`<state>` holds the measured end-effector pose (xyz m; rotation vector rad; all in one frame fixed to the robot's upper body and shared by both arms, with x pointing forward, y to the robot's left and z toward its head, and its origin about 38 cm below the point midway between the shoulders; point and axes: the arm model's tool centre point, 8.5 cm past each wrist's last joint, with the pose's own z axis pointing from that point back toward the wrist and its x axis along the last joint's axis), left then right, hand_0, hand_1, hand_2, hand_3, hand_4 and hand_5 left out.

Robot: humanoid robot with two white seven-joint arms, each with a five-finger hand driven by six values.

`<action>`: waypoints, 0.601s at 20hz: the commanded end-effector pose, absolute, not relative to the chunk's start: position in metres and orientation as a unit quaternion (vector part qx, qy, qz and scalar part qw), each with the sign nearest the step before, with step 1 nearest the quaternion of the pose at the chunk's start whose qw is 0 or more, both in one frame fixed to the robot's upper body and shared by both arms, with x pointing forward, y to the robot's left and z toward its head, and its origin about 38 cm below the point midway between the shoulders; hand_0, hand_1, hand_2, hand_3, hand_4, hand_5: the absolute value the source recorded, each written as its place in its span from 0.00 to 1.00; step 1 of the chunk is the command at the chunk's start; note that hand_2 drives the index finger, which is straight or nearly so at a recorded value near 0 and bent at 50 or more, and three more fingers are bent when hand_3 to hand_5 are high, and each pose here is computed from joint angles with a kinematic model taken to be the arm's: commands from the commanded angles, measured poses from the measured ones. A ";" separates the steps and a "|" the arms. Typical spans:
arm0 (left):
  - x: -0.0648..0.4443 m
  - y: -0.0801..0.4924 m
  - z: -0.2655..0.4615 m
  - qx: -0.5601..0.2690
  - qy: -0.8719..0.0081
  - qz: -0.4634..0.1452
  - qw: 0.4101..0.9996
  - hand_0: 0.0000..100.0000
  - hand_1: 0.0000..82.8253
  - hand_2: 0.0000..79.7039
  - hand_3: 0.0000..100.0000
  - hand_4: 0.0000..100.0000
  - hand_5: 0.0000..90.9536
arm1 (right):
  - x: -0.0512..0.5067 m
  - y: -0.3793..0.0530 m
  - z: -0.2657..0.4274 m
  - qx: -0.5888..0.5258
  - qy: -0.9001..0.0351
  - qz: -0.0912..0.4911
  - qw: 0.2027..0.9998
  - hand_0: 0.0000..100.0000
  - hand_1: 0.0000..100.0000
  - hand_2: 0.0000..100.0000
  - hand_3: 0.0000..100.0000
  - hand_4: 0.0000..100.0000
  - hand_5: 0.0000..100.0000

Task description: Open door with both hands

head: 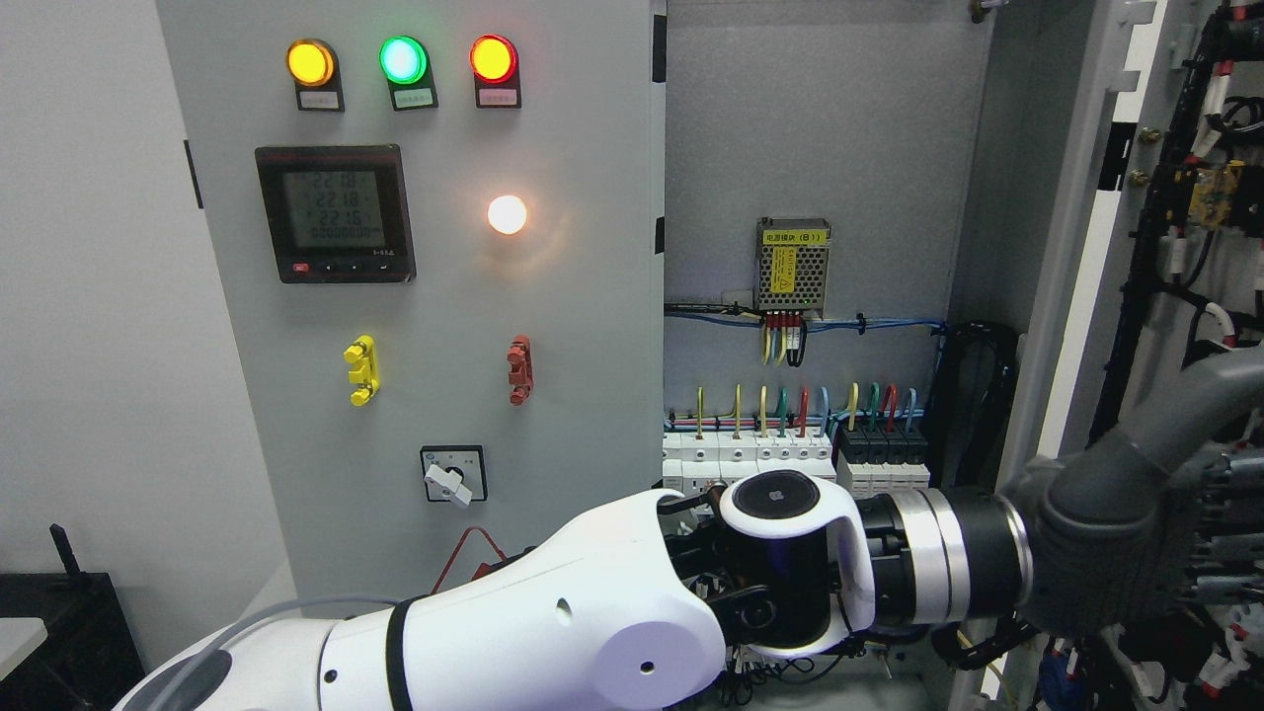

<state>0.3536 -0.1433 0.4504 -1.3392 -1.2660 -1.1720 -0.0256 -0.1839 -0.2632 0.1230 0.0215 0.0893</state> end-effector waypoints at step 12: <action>0.336 -0.171 0.427 -0.527 -0.513 -0.484 0.475 0.00 0.00 0.00 0.00 0.00 0.00 | -0.015 -0.182 -0.264 0.063 -0.005 0.045 0.997 0.38 0.00 0.00 0.00 0.00 0.00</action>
